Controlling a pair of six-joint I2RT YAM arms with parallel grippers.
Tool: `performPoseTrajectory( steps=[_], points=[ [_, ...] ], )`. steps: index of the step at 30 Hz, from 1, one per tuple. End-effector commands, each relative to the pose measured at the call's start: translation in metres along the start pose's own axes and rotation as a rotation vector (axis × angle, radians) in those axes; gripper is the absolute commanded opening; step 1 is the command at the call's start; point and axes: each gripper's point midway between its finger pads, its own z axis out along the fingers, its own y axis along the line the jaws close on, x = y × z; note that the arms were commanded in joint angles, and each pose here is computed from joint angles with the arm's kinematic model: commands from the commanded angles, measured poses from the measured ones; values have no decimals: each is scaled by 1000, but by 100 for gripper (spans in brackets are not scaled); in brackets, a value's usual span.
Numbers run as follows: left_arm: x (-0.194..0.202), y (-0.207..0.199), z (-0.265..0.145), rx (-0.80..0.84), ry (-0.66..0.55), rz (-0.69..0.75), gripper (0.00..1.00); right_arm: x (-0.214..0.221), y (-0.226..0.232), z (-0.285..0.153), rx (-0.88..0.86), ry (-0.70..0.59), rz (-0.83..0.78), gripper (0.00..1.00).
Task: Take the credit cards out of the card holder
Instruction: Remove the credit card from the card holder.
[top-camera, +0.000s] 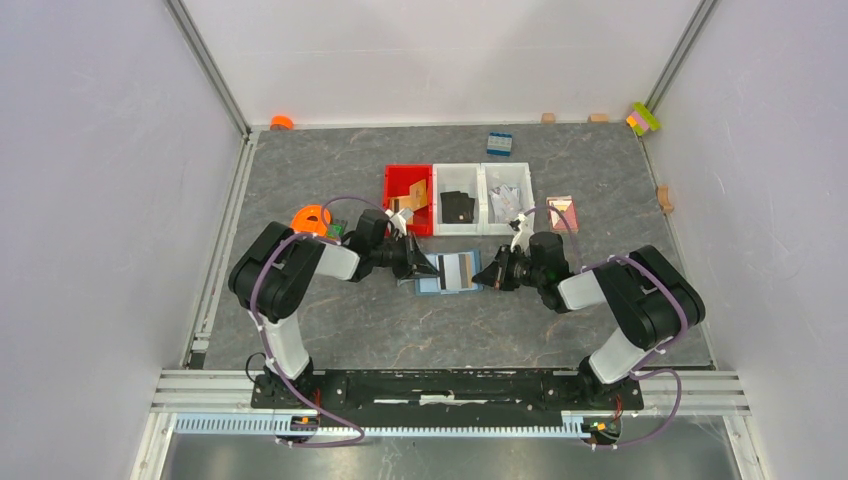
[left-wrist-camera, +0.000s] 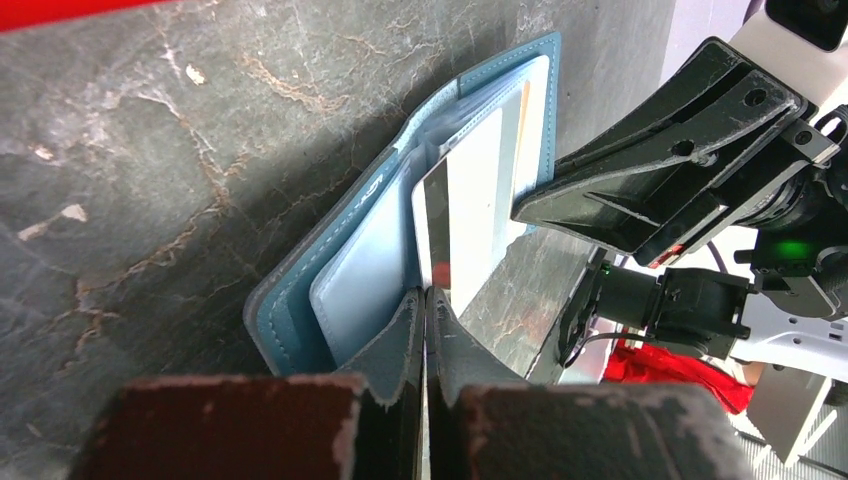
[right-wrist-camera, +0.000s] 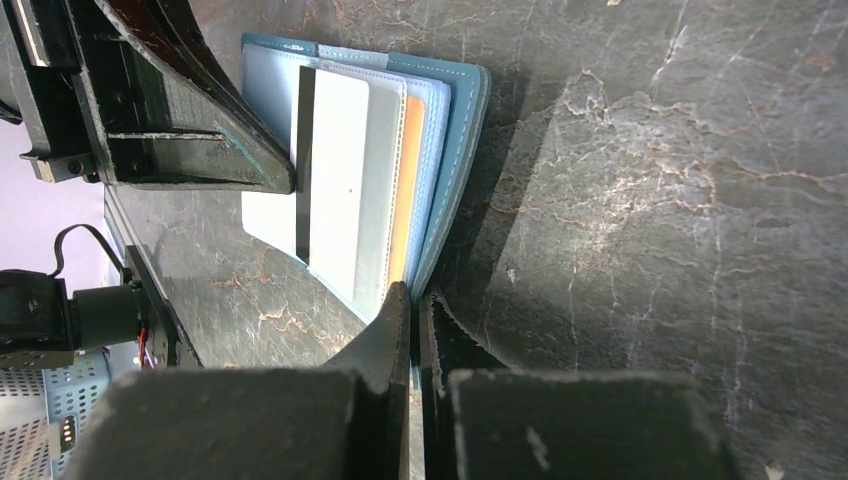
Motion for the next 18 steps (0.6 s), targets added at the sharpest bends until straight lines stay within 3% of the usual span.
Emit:
performPoseTrajectory(
  steps=[1, 18],
  points=[
    [-8, -3, -6, -11, -31, 23, 2, -1, -5, -3, 19, -15, -3, 0],
    [-12, -9, -17, 30, -50, 24, 2, -5, -14, -8, 48, -44, 12, 0]
  ],
)
